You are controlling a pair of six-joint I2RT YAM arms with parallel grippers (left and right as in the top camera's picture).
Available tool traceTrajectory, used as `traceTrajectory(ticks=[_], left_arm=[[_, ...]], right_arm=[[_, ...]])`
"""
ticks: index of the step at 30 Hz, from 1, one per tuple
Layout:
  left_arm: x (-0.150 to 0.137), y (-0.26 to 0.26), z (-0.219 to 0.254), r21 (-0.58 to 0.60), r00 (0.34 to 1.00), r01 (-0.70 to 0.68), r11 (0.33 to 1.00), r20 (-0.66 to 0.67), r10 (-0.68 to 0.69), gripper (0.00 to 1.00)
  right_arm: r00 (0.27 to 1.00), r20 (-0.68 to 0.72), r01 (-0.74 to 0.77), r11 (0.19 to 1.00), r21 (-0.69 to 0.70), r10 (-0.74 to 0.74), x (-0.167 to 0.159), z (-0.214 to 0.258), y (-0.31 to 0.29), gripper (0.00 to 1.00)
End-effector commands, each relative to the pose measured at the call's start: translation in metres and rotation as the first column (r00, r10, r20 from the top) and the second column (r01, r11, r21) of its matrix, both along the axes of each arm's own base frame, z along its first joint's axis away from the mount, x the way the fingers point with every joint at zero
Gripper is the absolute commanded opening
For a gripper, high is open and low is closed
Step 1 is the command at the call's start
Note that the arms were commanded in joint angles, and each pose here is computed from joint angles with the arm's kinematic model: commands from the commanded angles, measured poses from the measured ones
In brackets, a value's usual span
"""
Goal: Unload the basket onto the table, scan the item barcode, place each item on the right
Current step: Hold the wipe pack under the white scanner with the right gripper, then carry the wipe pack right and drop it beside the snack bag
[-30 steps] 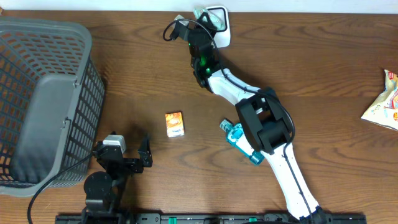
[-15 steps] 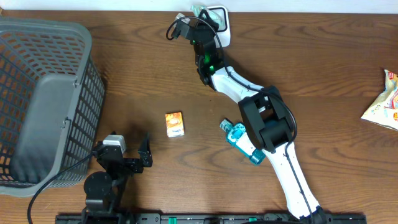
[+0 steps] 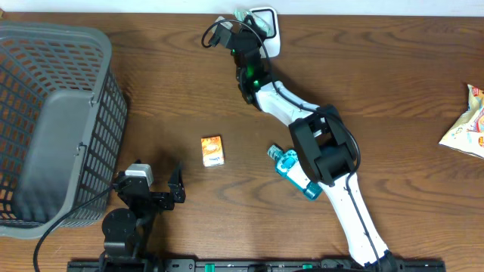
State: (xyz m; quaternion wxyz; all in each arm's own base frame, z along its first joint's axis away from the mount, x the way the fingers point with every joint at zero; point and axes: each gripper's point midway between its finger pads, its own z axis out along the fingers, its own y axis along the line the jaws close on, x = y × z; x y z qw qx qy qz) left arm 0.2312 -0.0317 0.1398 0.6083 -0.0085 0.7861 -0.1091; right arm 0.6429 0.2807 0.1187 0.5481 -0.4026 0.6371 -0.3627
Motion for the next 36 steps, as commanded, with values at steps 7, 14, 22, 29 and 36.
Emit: traceTrajectory(ticks=[7,14,22,29,36], left_arm=[[-0.002,-0.002,-0.014,0.015,0.999,0.016,1.000,-0.043,-0.015,0.98],[-0.002,-0.002,-0.014,0.015,0.999,0.016,1.000,-0.043,-0.015,0.98],[-0.002,-0.002,-0.014,0.015,0.999,0.016,1.000,-0.043,-0.015,0.98],[-0.002,-0.002,-0.014,0.015,0.999,0.016,1.000,-0.043,-0.015,0.98],[-0.002,-0.002,-0.014,0.015,0.999,0.016,1.000,-0.043,-0.015,0.98]], right_arm=[[0.996,-0.014,0.087,0.996,-0.034,-0.087,-0.020,0.025,0.011,0.01],[0.974,-0.020,0.224,0.974,-0.038,-0.225,-0.030,0.089,-0.033,0.01],[0.905,-0.202,0.379,0.925,-0.016,-0.375,-0.057,0.131,-0.133,0.01],[0.693,-0.347,0.694,0.715,0.084,-0.632,-0.077,0.113,-0.290,0.01],[0.398,-0.551,0.917,0.328,0.225,-0.734,-0.129,0.057,-0.439,0.01]])
